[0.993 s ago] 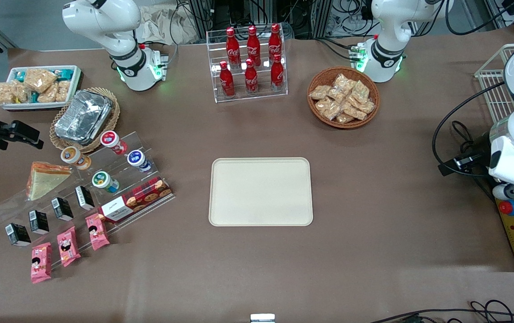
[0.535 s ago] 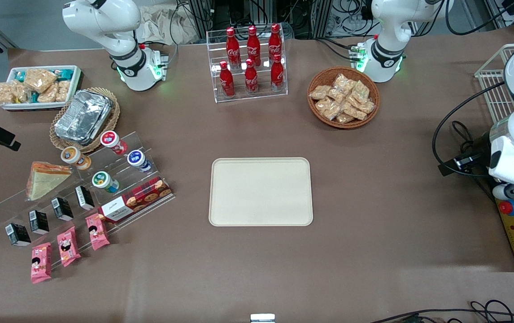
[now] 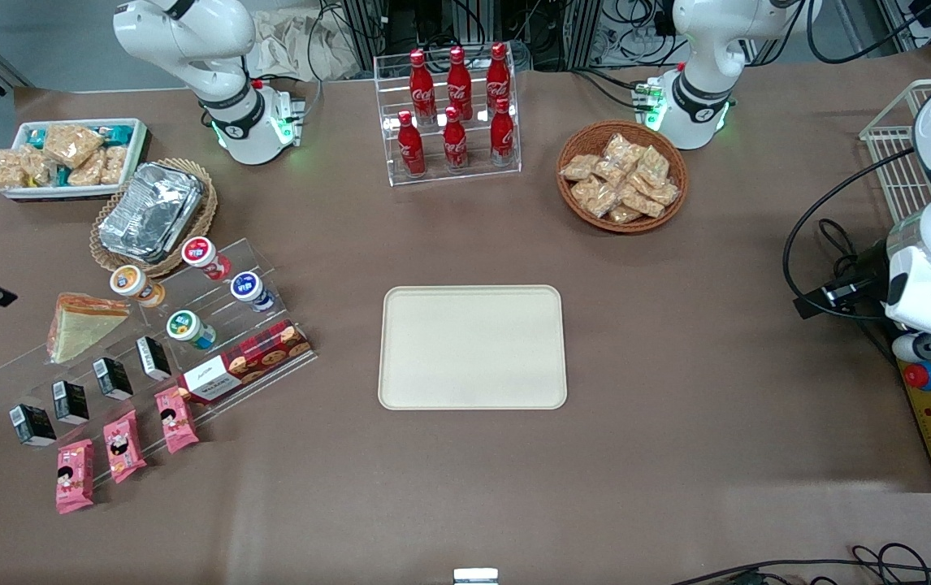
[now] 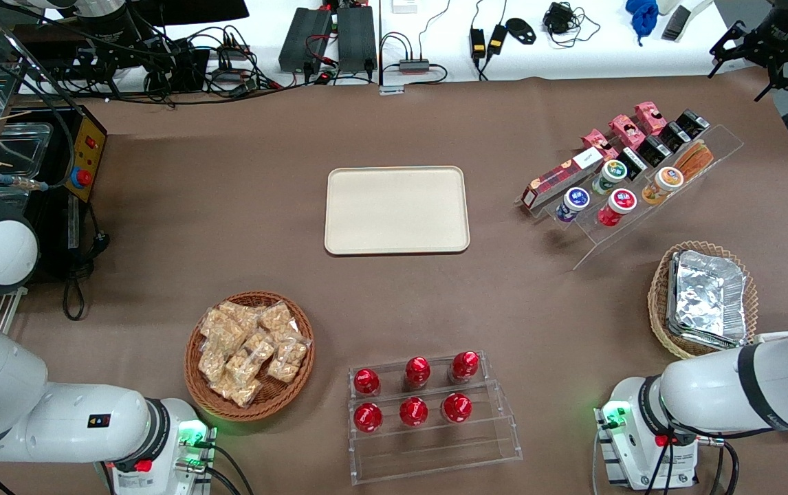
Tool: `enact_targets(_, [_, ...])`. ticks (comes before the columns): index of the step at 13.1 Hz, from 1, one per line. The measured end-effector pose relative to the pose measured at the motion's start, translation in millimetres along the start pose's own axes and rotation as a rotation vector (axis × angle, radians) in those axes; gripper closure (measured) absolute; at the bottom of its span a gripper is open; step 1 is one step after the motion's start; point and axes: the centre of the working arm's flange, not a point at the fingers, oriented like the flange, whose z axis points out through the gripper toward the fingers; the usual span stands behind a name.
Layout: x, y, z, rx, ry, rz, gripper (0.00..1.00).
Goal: Place sandwich on tray
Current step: 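Move the right gripper over the wrapped sandwich on the acrylic rack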
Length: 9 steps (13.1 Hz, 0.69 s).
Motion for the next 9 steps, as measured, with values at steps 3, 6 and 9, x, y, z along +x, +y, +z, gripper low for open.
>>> enact_targets(3, [24,2,42,-0.017,0.003,0.097,0.01])
enact_targets(6, [32,7,71,-0.010,0.011,0.154,0.01])
enact_targets(9, [34,20,97,-0.003,-0.005,0.195,0.01])
